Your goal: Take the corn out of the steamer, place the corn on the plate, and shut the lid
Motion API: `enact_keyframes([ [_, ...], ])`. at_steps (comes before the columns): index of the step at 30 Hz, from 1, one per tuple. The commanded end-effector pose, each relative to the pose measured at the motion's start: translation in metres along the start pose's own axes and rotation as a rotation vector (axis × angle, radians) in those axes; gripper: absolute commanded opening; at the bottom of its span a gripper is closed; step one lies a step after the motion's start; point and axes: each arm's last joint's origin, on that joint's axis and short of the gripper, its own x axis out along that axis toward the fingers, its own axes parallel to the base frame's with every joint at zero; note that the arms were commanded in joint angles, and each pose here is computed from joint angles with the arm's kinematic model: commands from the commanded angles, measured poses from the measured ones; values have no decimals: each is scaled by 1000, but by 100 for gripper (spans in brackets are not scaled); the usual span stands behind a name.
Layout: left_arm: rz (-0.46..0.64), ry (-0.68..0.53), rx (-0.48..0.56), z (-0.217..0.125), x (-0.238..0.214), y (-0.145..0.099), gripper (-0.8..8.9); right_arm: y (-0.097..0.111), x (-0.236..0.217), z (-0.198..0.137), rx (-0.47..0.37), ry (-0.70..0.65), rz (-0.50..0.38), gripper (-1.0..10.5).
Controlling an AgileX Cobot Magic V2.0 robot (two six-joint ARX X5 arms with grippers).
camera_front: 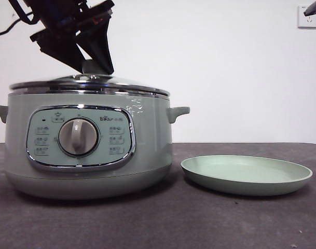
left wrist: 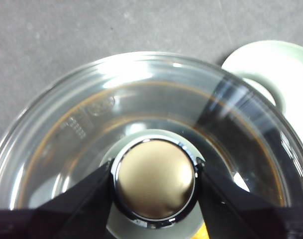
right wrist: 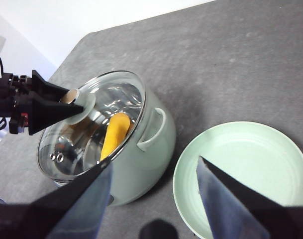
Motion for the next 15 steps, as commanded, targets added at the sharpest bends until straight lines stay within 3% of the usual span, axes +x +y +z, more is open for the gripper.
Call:
enact_keyframes([
  [1,47,-149,14,19,-29,0,-9,3,3,2,-10,-5,22,280],
  [7,112,-305,11,36,-80,0,-9,14,21,8,-13,56,93,280],
  [15,257,-519,-6,37,-164,-1,-9,45,67,27,-88,161,105,280],
])
